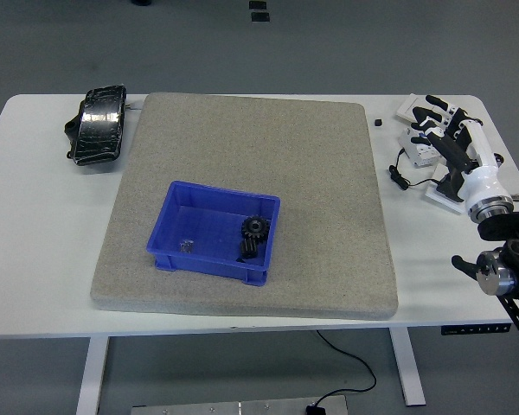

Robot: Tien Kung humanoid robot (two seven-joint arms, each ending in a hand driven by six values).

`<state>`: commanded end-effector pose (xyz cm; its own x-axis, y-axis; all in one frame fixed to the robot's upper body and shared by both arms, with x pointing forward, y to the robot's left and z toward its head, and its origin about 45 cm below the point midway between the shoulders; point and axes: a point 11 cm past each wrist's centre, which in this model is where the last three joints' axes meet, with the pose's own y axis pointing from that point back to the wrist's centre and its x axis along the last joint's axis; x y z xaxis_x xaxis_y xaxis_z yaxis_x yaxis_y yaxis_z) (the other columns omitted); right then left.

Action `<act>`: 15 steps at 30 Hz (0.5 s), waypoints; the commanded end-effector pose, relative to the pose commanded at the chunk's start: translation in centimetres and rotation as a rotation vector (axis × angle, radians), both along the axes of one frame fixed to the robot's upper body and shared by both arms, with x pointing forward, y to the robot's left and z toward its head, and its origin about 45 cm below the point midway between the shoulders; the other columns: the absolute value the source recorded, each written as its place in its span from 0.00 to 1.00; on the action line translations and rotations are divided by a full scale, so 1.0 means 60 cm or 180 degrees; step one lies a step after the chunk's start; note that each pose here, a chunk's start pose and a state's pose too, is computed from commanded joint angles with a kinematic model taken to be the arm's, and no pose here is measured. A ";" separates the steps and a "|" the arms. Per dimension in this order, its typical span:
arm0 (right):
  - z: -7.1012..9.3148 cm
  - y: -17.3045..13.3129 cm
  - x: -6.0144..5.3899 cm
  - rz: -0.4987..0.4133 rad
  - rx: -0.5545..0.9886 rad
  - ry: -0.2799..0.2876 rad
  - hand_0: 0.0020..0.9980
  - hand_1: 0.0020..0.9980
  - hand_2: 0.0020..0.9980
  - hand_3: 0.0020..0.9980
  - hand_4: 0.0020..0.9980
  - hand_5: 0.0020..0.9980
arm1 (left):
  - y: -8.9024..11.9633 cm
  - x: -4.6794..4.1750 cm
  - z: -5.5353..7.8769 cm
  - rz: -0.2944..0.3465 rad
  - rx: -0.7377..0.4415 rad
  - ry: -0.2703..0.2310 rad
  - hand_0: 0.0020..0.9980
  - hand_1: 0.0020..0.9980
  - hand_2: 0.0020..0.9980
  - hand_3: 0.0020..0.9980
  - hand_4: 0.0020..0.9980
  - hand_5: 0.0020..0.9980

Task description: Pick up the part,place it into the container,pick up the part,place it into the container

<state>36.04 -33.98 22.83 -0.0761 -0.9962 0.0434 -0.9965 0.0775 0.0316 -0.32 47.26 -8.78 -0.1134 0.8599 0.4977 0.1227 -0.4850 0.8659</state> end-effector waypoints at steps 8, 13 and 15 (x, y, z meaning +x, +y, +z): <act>-0.006 -0.024 -0.012 -0.0100 0.0192 0.0012 0.60 0.68 0.76 0.81 0.83 0.44 | 0.000 -0.001 0.000 0.0003 0.0001 0.0000 0.68 0.67 0.61 0.56 0.49 0.50; -0.009 -0.038 -0.021 -0.0143 0.0361 0.0006 0.61 0.68 0.76 0.81 0.83 0.45 | -0.003 -0.004 -0.001 0.0011 -0.0005 0.0010 0.68 0.67 0.60 0.56 0.49 0.50; -0.010 -0.041 -0.023 -0.0149 0.0431 0.0004 0.61 0.68 0.76 0.80 0.83 0.46 | -0.004 -0.005 -0.002 0.0011 -0.0008 0.0012 0.68 0.67 0.60 0.56 0.49 0.50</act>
